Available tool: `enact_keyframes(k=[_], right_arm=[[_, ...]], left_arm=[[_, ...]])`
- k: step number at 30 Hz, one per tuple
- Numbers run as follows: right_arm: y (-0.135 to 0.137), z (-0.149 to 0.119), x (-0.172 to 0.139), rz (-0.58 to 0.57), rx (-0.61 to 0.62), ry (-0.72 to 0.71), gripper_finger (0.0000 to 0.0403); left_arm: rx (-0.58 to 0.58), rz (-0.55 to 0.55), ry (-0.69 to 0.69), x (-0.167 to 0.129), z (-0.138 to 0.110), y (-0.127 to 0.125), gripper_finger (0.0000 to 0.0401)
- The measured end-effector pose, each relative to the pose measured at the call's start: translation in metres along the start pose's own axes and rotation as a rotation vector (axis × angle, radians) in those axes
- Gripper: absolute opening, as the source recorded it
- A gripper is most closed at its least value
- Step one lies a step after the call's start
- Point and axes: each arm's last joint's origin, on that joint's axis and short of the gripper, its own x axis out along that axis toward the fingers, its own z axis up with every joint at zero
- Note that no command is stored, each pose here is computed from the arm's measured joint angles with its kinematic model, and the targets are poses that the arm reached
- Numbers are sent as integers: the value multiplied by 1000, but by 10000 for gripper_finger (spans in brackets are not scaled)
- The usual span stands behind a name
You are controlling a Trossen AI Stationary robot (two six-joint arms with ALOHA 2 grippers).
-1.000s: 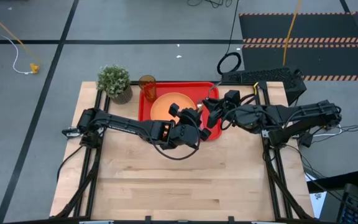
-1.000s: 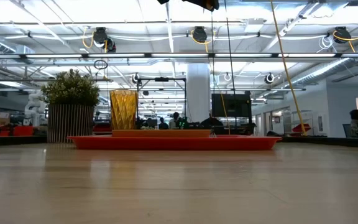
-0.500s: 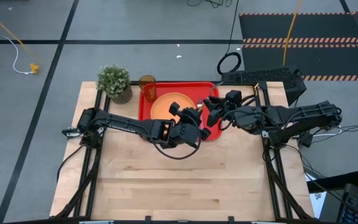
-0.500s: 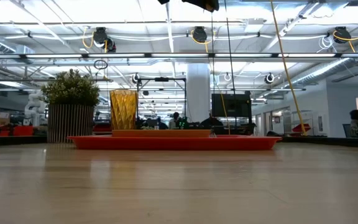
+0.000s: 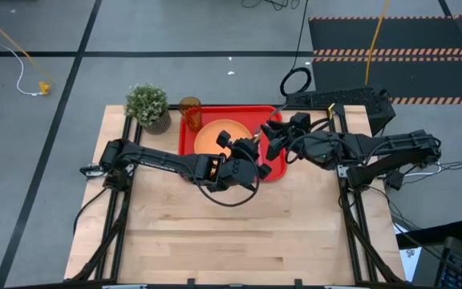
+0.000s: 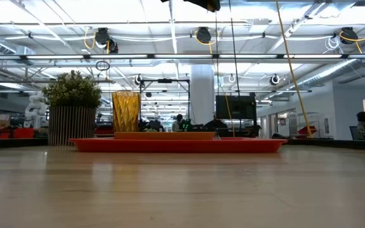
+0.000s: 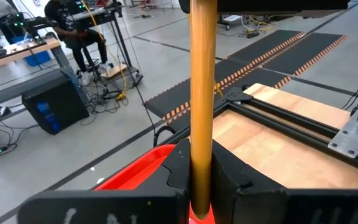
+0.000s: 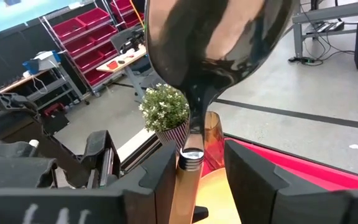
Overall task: Pick and place plate/cup/fork/spoon on tray
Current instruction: Put the yellow spoon on the red tray
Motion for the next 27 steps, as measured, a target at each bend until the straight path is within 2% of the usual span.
enact_keyframes(k=[8,16,22,27], right_arm=[[0,0,0,3,0,2,118],[0,0,0,10,8,3,35],[-1,-1,0,-6,-13,4,30],[-1,0,0,-6,-2,2,39]], left_arm=[[-1,-1,-1,-1,0,0,28],[-7,-3,-1,-1,0,-1,30],[-54,-16,5,-1,-1,-1,94],[-37,-31,6,-7,-2,-4,157]])
